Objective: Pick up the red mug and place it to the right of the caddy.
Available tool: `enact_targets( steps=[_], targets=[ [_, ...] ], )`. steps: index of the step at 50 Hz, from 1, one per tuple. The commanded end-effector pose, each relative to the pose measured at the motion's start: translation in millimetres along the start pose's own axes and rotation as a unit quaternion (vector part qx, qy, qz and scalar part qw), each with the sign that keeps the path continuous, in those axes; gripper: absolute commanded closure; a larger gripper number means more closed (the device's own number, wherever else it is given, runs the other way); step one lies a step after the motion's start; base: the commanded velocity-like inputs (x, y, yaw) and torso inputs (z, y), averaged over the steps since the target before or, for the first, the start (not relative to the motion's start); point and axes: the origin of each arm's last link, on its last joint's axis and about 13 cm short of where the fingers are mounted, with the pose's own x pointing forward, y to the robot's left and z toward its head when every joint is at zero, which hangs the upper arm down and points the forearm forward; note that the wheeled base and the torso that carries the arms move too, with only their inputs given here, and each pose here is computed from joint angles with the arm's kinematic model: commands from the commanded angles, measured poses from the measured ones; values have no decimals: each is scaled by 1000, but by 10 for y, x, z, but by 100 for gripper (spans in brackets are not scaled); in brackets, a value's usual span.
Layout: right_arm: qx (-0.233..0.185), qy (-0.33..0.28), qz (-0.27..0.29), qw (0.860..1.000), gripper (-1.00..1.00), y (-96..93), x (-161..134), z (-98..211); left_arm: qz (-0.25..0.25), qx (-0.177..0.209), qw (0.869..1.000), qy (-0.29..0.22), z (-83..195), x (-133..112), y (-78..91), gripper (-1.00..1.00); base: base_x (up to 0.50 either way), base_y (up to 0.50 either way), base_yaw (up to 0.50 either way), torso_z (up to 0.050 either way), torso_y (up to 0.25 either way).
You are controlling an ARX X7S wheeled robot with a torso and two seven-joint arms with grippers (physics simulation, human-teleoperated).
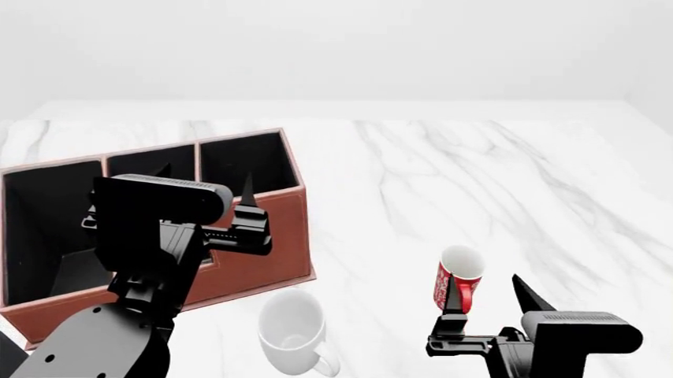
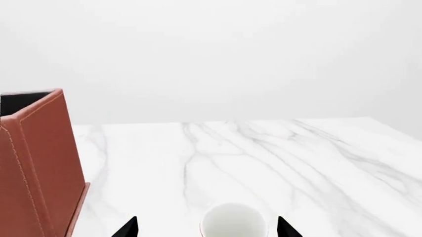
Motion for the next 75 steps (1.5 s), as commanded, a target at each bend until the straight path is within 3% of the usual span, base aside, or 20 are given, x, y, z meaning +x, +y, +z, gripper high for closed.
enact_targets(
  steps=[1, 34, 75],
  targets=[
    [2, 35, -10, 999, -100, -152, -311, -287, -1, 0, 1000, 1, -8, 4, 1, -100, 0, 0, 0, 0, 0],
    [9, 104, -13, 994, -100, -174, -51, -640, 0, 1, 1000, 4, -27, 19, 12, -100, 0, 0, 0, 0, 0],
    [11, 122, -5, 993, -100, -136, 264, -649, -1, 0, 1000, 11, -75, 26, 25, -100, 0, 0, 0, 0, 0]
  ],
)
